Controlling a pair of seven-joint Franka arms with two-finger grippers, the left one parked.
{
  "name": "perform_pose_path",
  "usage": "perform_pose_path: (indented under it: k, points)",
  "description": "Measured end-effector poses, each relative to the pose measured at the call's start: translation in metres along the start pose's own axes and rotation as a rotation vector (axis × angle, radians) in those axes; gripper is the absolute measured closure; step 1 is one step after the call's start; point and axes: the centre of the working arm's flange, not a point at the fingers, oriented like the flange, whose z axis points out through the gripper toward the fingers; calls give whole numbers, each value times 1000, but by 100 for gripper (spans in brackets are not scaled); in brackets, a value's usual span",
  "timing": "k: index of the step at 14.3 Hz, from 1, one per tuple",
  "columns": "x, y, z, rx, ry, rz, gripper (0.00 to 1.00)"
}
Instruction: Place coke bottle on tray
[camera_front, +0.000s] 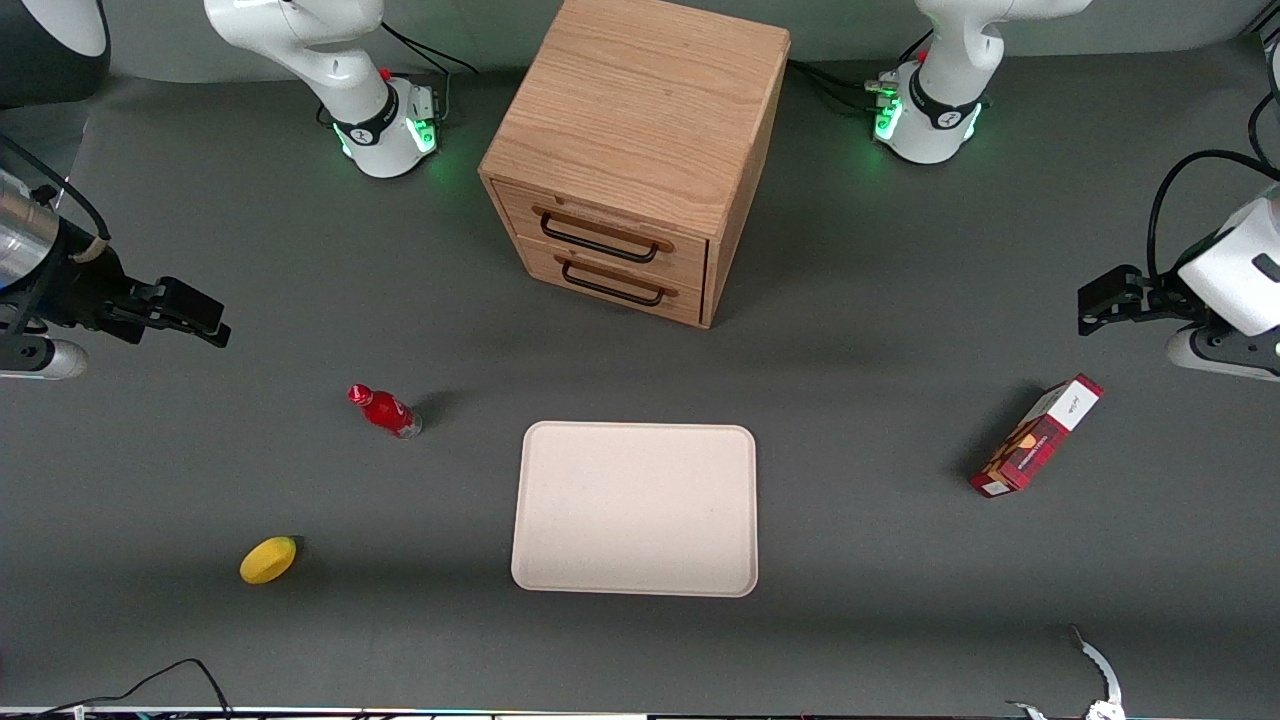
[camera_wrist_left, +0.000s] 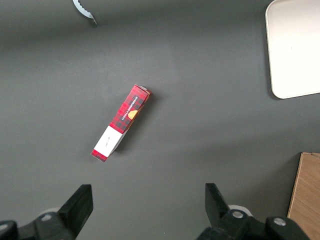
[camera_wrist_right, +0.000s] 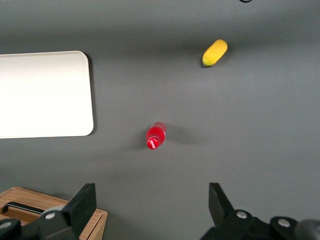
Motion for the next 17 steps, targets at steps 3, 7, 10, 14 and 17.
perform_pose_path:
  k: [3, 7, 10, 14, 17]
  points:
    - [-1, -2, 0, 1, 0, -4, 0]
    - [-1, -4, 0, 1, -1, -6, 0]
    - [-1, -5, 0, 5, -2, -7, 0]
    - [-1, -11, 3, 36, -11, -13, 0]
    - [4, -18, 21, 39, -6, -22, 0]
